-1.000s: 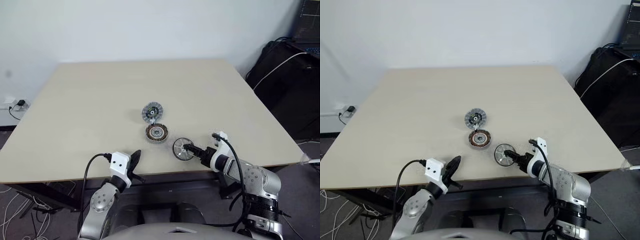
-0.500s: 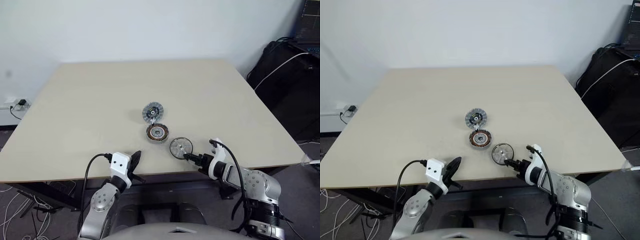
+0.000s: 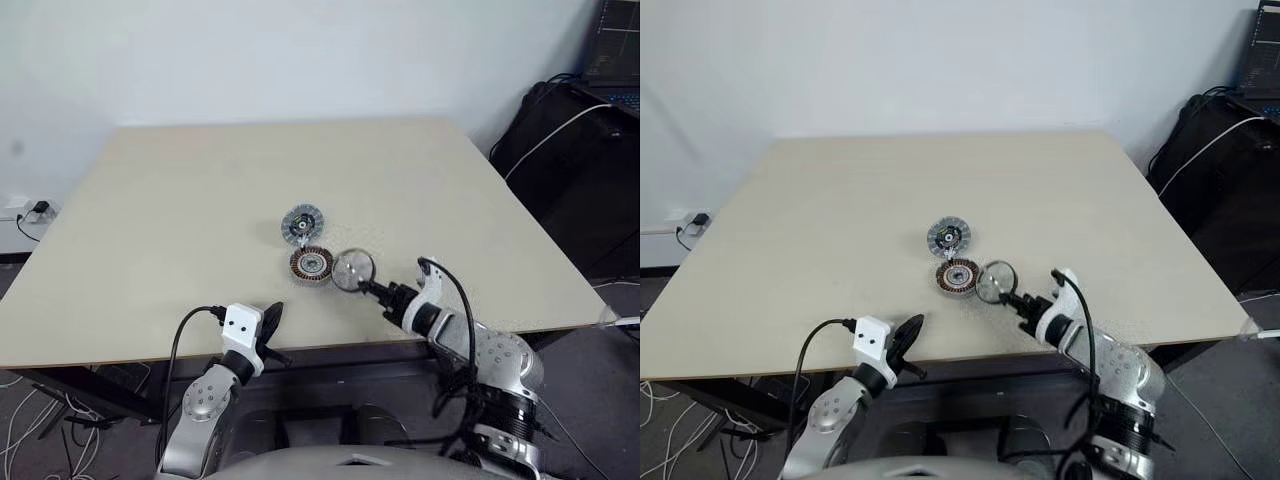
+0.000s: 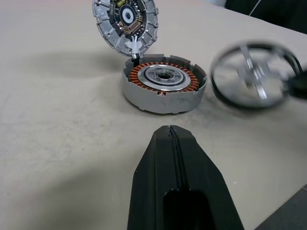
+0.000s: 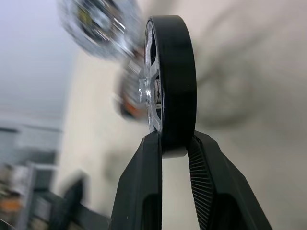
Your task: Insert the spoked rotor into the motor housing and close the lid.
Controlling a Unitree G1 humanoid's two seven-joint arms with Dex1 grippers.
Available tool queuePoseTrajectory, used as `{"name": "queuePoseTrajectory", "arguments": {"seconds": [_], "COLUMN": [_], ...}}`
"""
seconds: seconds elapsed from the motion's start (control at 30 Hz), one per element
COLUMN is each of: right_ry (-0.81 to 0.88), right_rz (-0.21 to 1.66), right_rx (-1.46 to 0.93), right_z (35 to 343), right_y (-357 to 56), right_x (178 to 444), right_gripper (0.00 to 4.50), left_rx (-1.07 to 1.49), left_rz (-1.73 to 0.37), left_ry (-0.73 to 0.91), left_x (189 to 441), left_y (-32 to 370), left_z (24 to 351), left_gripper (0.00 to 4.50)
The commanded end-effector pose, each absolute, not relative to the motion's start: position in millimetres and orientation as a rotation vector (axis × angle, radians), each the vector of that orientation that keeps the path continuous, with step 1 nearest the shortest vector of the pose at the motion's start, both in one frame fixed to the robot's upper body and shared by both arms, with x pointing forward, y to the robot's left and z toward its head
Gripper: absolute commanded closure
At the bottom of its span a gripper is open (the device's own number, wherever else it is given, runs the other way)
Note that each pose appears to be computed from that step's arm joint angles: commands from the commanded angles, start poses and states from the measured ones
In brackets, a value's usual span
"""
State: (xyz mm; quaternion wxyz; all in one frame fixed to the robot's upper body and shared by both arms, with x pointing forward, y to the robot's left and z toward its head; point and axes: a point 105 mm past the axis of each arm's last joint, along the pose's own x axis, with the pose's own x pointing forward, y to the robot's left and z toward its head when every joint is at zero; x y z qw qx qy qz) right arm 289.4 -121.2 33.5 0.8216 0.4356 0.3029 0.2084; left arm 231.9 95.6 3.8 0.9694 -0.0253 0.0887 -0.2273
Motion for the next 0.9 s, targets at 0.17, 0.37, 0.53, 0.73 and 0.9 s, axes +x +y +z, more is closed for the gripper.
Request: {"name": "queuePoseTrajectory", "arguments": {"seconds": [0.17,0.37,0.53,0.73,0.9], "right_ry": [0.548,0.606,0.647,0.674,0.686], "right_rz": [0.523,0.591,0.576,0.555,0.546], "right_rx": [1.05,1.076,1.103,1.121,1.132], "right_z": [68.1,65.2,53.8,43.3,38.0], "right_y": [-88.2,-60.2,-54.6,-53.2,-51.5], "right_x": [319.5,322.0,323.4,323.6,323.5], "right_gripper": [4.04,4.04,4.04,4.04,4.04], "left_rx": [-0.054,-0.054,-0.052,-0.05,-0.045], "left_rz": [-0.469,-0.453,-0.443,-0.441,-0.445], "left_ry": [0.158,0.158,0.159,0.161,0.161], "left_x": [235.0,234.0,233.1,232.4,232.5], "left_y": [95.5,99.6,102.3,103.9,104.1], "left_z": [9.0,8.3,8.1,8.0,8.3], "left_gripper": [4.5,4.5,4.5,4.5,4.5]}}
